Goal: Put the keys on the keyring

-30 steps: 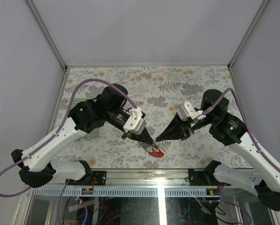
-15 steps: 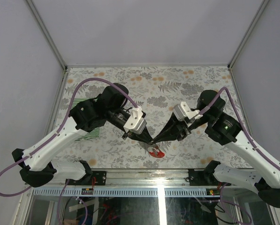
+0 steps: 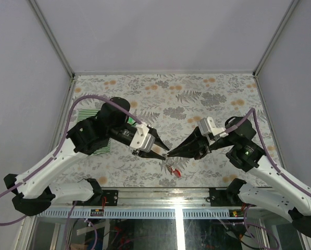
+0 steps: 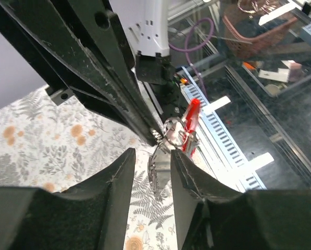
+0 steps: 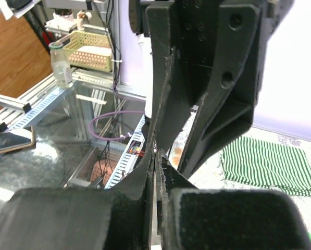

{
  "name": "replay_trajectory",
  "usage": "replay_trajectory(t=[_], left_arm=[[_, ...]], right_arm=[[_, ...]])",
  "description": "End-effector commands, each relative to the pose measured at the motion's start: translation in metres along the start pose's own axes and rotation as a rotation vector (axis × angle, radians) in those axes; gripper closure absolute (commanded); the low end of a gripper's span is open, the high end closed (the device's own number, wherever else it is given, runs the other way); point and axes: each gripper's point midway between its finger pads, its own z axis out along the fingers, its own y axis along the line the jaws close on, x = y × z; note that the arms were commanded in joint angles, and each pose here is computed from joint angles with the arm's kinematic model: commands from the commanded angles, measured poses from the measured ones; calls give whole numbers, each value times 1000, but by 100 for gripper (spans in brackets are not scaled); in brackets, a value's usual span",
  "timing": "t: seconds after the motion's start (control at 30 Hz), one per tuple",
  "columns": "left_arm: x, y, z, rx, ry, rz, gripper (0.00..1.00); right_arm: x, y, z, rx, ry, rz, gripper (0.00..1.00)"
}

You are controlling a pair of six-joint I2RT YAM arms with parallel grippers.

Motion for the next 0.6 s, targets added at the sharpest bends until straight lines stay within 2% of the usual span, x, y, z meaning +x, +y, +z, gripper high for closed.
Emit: replay_trajectory(t=[0.0,0.33,0.57], left_arm=[[-25,17,-11,-145,-75,107,64],[-46,24,-27,-327,-216,135,64],[-52,29,-30,-376,-273,147,69]], right_arm=[[-46,-10,-3,117,-179,-103,100],[-60,-18,-11,214,-295,-153,100],[-62,-16,-10,196,-296,-157,100]])
